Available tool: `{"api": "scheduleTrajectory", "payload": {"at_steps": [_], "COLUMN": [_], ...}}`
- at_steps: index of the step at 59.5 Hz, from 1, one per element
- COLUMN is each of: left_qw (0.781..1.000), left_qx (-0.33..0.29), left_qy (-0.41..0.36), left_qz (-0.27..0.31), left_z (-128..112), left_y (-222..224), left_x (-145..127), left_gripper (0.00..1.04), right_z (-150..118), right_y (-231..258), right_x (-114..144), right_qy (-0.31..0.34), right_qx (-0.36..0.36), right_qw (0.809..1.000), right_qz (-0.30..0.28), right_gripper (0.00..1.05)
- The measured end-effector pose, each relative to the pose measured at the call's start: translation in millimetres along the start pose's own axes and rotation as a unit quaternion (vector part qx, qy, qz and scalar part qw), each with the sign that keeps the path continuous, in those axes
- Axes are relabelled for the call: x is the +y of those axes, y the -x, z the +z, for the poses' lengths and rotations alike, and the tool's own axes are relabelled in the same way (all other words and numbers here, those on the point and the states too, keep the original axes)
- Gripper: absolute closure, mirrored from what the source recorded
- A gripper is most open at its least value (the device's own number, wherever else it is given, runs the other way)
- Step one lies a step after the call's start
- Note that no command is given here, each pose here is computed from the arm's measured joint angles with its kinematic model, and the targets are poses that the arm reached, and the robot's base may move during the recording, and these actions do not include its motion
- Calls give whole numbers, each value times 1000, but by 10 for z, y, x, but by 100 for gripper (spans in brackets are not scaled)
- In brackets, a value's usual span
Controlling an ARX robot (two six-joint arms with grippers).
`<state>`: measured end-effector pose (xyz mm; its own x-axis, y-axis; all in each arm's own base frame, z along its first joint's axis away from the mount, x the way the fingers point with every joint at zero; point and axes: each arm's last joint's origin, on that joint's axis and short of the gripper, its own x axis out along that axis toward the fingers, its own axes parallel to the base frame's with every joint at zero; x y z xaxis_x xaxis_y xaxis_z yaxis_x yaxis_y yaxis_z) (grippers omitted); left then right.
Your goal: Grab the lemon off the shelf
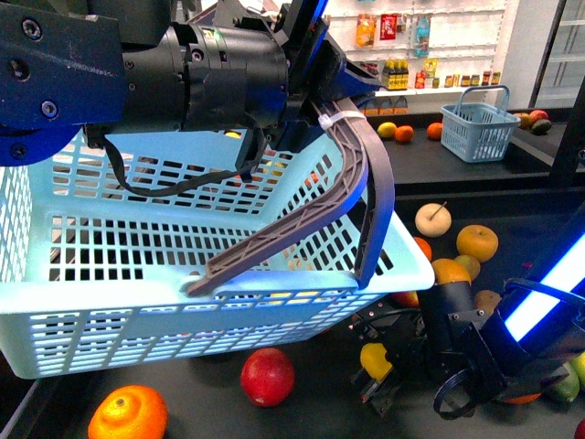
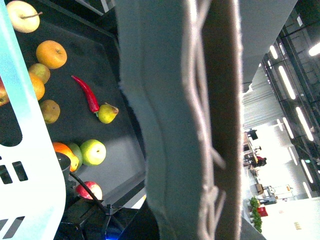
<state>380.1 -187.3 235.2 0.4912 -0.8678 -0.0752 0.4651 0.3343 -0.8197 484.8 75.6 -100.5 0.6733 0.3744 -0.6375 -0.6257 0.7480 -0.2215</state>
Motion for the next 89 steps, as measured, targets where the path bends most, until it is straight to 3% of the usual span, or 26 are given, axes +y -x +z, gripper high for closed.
{"api": "scheduleTrajectory", "payload": {"at_steps": [22, 27, 38, 43, 64, 71, 77, 80, 89], "left_qw": [1000, 1000, 1000, 1000, 1000, 1000, 1000, 1000, 1000], "left_qx": [0, 0, 0, 0, 0, 0, 0, 0, 0], "left_qy": [0, 0, 0, 0, 0, 0, 0, 0, 0], "left_qz": [0, 0, 0, 0, 0, 0, 0, 0, 0], "left_z": [0, 1, 0, 0, 0, 1, 0, 0, 1], "left_y": [0, 1, 0, 0, 0, 1, 0, 0, 1], "left_x": [0, 1, 0, 0, 0, 1, 0, 0, 1], "left_gripper": [98, 98, 98, 98, 98, 98, 98, 98, 98], "right_z": [-23, -30, -73, -39, 219, 379, 666, 934, 1399], "right_y": [-114, -110, -30, 89, 921, 1331, 1660, 1919, 2339], "right_x": [-32, -32, -55, -130, -662, -873, -1010, -1057, -985], "right_qy": [4, 4, -3, -13, -78, -96, -105, -107, -119], "right_qx": [5, 4, 2, -12, -97, -137, -185, -230, -301], "right_qw": [1000, 1000, 1000, 999, 983, 972, 960, 949, 930], "right_qz": [-9, -7, -13, -28, -133, -164, -181, -185, -173], "right_gripper": [8, 25, 51, 55, 56, 56, 56, 56, 56]}}
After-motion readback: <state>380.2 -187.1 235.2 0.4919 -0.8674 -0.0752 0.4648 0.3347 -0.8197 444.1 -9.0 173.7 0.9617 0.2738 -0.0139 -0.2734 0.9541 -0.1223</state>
